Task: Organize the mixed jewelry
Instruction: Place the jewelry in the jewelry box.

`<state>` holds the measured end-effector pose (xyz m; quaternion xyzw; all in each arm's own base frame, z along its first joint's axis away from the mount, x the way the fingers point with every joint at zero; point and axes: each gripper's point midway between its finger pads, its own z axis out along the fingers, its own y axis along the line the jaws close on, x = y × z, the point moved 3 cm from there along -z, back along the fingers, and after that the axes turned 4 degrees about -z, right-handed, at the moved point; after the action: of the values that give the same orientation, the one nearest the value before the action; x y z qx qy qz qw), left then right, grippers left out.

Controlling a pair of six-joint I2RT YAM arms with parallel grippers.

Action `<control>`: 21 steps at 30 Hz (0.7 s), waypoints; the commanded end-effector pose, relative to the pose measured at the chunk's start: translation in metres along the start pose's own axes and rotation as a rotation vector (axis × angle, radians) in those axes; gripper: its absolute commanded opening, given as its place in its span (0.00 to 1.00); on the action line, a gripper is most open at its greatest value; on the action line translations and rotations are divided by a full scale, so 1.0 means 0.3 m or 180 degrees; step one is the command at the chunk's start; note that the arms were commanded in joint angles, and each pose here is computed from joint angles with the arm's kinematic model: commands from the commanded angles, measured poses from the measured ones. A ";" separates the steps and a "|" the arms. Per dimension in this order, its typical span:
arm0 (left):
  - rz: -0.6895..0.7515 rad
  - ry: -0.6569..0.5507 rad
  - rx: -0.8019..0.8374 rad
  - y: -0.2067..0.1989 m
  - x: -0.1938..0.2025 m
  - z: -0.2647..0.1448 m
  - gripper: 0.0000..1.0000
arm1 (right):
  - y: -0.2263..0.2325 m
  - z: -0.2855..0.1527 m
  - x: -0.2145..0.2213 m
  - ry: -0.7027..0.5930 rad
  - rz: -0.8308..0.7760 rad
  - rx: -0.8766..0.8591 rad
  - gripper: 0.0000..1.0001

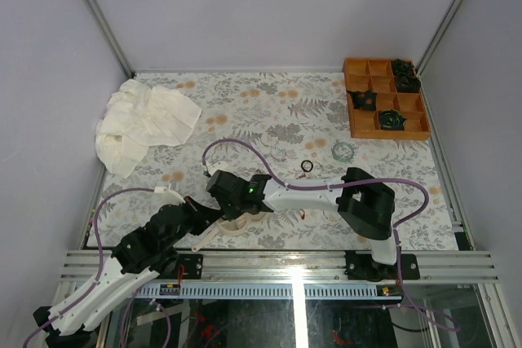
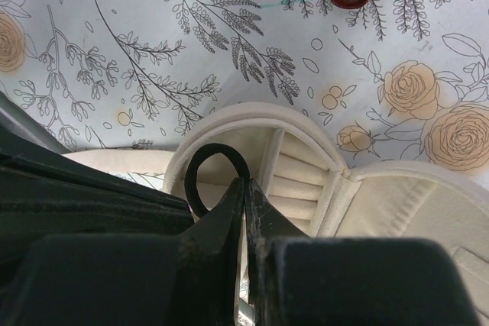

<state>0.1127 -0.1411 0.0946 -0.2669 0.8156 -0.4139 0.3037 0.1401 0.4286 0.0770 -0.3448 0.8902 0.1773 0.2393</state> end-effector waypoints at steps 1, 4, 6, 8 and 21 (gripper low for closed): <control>-0.0026 -0.0049 0.0078 -0.024 -0.013 -0.015 0.00 | 0.023 -0.029 -0.041 -0.0102 -0.0066 0.0024 0.04; -0.0027 -0.0050 0.0081 -0.025 -0.013 -0.015 0.00 | 0.018 -0.034 -0.033 -0.0099 -0.0100 0.0090 0.04; -0.0026 -0.0057 0.0080 -0.025 -0.014 -0.015 0.00 | 0.016 -0.036 -0.031 -0.0106 -0.0126 0.0134 0.06; -0.0031 -0.0055 0.0071 -0.024 -0.014 -0.014 0.00 | 0.014 -0.037 -0.030 -0.0099 -0.0156 0.0170 0.08; -0.0017 -0.0052 -0.0008 -0.011 -0.012 -0.008 0.00 | 0.037 -0.089 -0.074 -0.0231 -0.0240 0.0176 0.28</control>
<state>0.1127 -0.1410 0.0940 -0.2672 0.8163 -0.4127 0.3032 0.1348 0.4277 0.0846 -0.3648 0.8832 0.1486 0.2544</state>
